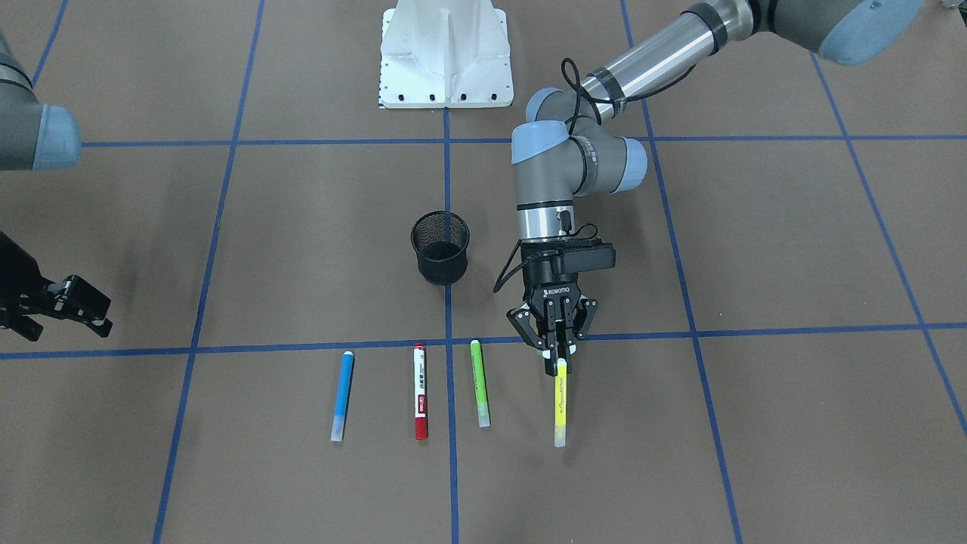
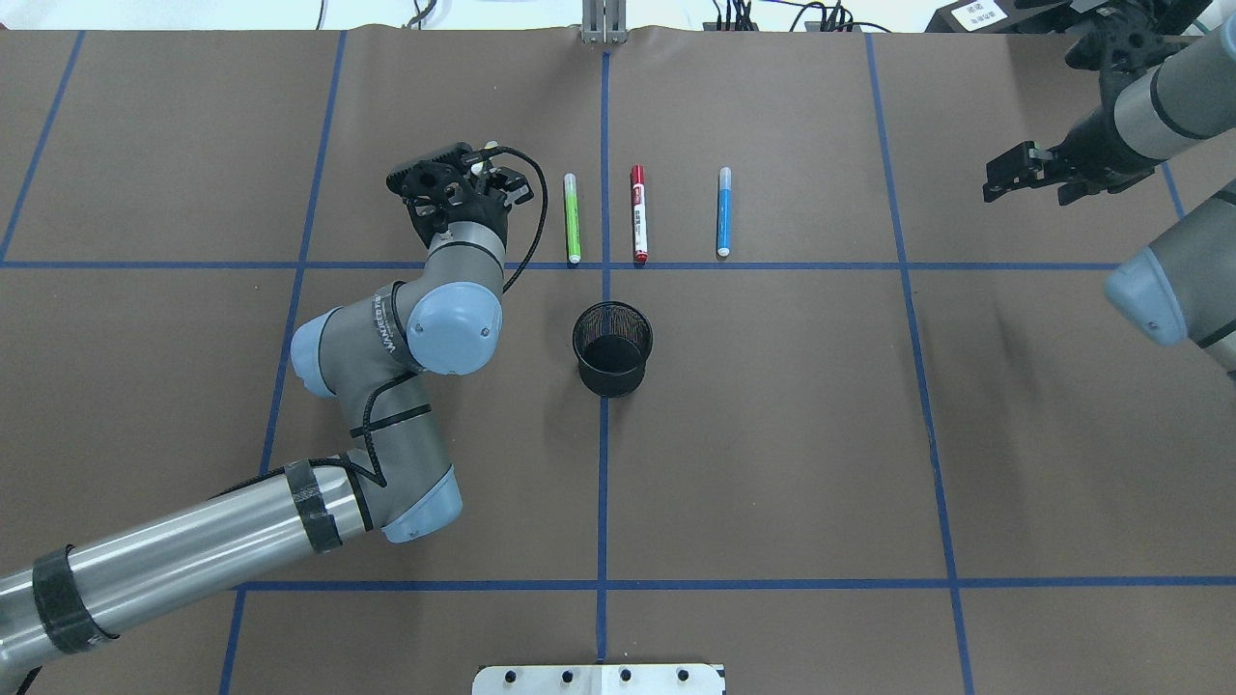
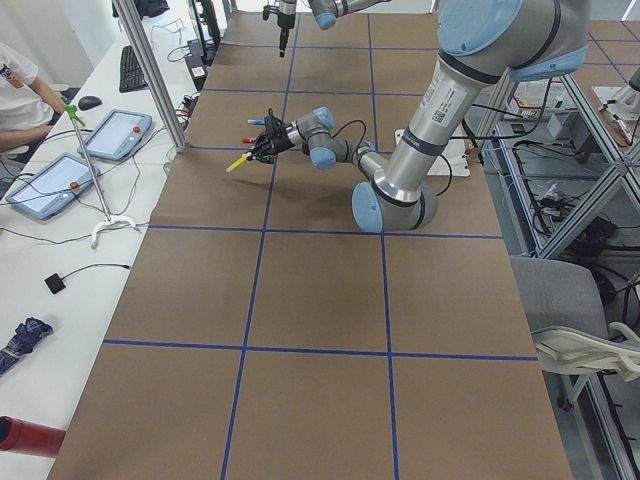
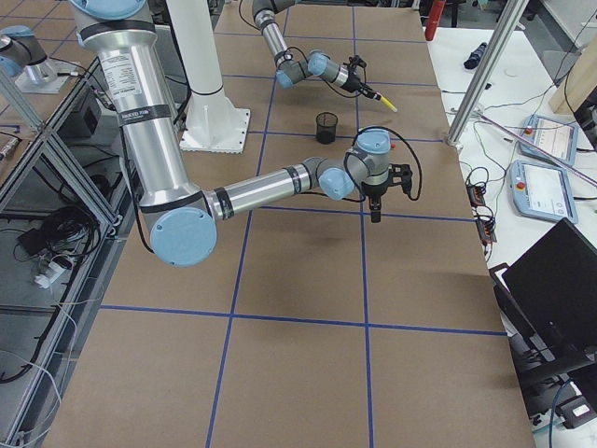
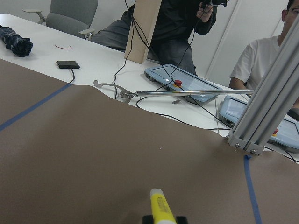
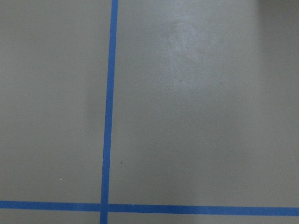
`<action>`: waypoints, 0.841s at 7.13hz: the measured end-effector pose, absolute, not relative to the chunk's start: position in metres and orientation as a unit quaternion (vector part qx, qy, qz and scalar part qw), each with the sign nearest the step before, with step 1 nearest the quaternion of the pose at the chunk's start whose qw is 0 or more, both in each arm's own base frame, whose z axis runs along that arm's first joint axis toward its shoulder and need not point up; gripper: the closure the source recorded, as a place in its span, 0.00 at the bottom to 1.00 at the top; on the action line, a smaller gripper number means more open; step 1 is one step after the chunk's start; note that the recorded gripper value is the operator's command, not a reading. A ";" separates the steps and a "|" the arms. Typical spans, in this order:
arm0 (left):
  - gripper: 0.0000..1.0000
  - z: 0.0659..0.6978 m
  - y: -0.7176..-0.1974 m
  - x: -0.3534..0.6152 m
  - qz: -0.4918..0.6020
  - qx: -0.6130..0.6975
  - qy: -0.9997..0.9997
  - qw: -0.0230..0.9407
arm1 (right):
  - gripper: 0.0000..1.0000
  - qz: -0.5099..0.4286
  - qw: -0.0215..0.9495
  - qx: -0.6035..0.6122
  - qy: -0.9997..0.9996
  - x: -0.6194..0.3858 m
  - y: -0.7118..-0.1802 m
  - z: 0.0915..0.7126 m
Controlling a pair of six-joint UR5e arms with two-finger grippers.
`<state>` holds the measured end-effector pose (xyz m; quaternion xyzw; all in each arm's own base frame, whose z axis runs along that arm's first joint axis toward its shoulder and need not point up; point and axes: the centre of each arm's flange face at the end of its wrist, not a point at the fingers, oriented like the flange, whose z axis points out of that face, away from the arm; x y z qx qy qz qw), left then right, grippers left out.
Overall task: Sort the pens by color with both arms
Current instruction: 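Carry the yellow highlighter beside the green highlighter and lower it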
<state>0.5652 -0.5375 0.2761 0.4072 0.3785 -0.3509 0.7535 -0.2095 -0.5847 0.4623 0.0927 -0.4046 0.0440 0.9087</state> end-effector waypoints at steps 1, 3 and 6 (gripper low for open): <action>0.22 0.276 -0.537 0.566 -0.350 0.407 0.378 0.754 | 0.00 0.044 0.909 0.092 -0.404 -0.210 -0.585 0.463; 0.02 0.276 -0.537 0.566 -0.348 0.405 0.380 0.755 | 0.00 0.044 0.909 0.092 -0.404 -0.210 -0.585 0.463; 0.02 0.244 -0.528 0.553 -0.312 0.397 0.407 0.761 | 0.00 0.044 0.908 0.094 -0.405 -0.210 -0.586 0.460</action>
